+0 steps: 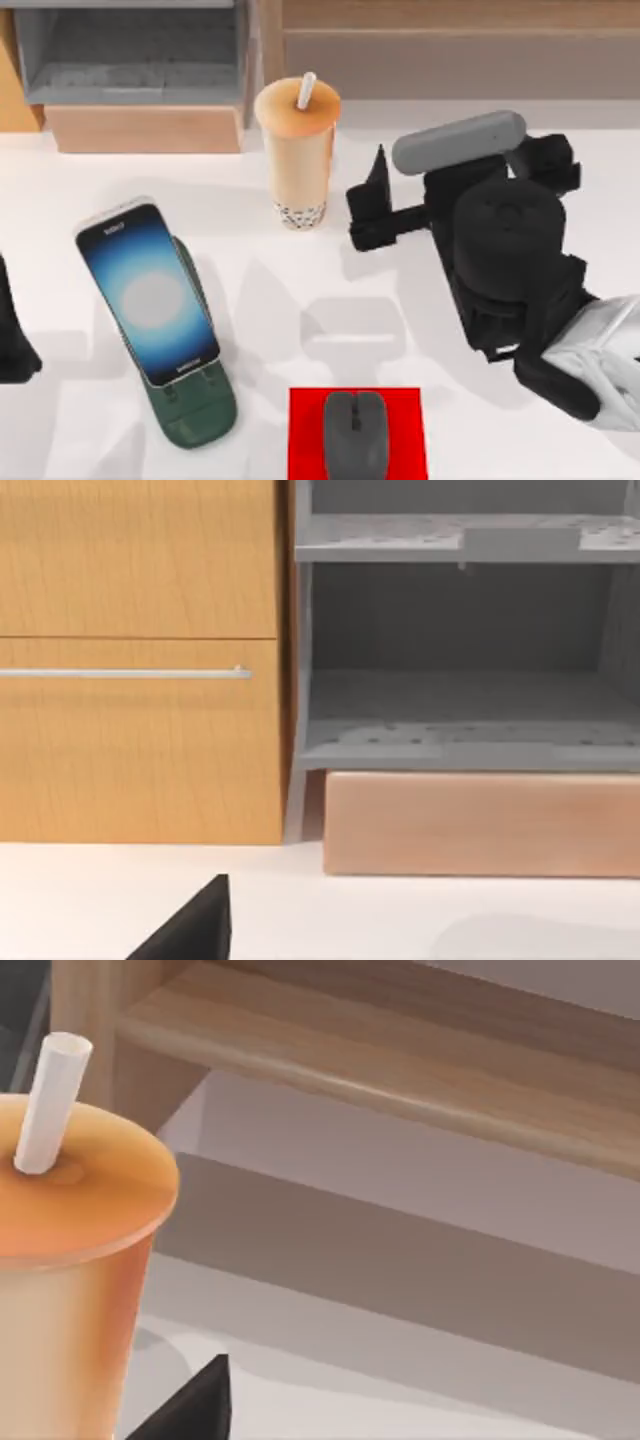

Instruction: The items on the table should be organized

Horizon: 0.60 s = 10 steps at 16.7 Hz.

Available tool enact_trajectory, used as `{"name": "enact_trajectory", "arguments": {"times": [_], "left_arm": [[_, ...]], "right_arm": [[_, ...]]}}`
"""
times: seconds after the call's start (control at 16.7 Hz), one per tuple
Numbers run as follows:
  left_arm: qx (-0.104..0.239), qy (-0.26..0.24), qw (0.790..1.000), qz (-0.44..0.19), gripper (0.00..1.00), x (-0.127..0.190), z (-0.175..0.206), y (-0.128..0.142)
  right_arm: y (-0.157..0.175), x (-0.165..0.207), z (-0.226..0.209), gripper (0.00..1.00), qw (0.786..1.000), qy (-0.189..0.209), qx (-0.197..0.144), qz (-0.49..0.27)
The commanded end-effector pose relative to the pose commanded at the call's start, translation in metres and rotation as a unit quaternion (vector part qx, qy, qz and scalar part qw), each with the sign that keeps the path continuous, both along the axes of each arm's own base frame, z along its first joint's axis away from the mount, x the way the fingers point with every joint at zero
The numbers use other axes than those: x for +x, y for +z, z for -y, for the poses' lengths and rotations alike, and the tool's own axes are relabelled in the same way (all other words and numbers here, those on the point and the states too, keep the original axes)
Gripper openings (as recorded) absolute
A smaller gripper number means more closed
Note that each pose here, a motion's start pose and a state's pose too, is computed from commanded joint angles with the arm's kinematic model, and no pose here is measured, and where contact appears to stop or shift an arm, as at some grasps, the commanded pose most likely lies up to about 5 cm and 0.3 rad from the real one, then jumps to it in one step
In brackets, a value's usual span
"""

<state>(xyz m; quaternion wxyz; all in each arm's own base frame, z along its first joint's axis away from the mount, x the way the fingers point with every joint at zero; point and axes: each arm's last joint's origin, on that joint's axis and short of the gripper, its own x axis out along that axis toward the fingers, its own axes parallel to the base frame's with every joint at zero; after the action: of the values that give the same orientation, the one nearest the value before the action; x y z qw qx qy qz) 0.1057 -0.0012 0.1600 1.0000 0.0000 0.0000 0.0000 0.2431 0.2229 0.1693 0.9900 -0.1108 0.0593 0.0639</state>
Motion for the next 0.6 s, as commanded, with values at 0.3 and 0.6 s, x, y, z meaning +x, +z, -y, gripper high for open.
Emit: {"name": "enact_trajectory", "arguments": {"times": [0.3,0.6], "left_arm": [[0.000,0.000,1.000,0.000,1.00,0.000,0.000,0.000],[0.000,0.000,1.000,0.000,1.00,0.000,0.000,0.000]], "right_arm": [[-0.050,0.016,-0.080,1.00,1.000,-0.005,0.022,0.013],[-0.086,0.037,-0.123,1.00,0.996,-0.044,0.070,0.039]]}}
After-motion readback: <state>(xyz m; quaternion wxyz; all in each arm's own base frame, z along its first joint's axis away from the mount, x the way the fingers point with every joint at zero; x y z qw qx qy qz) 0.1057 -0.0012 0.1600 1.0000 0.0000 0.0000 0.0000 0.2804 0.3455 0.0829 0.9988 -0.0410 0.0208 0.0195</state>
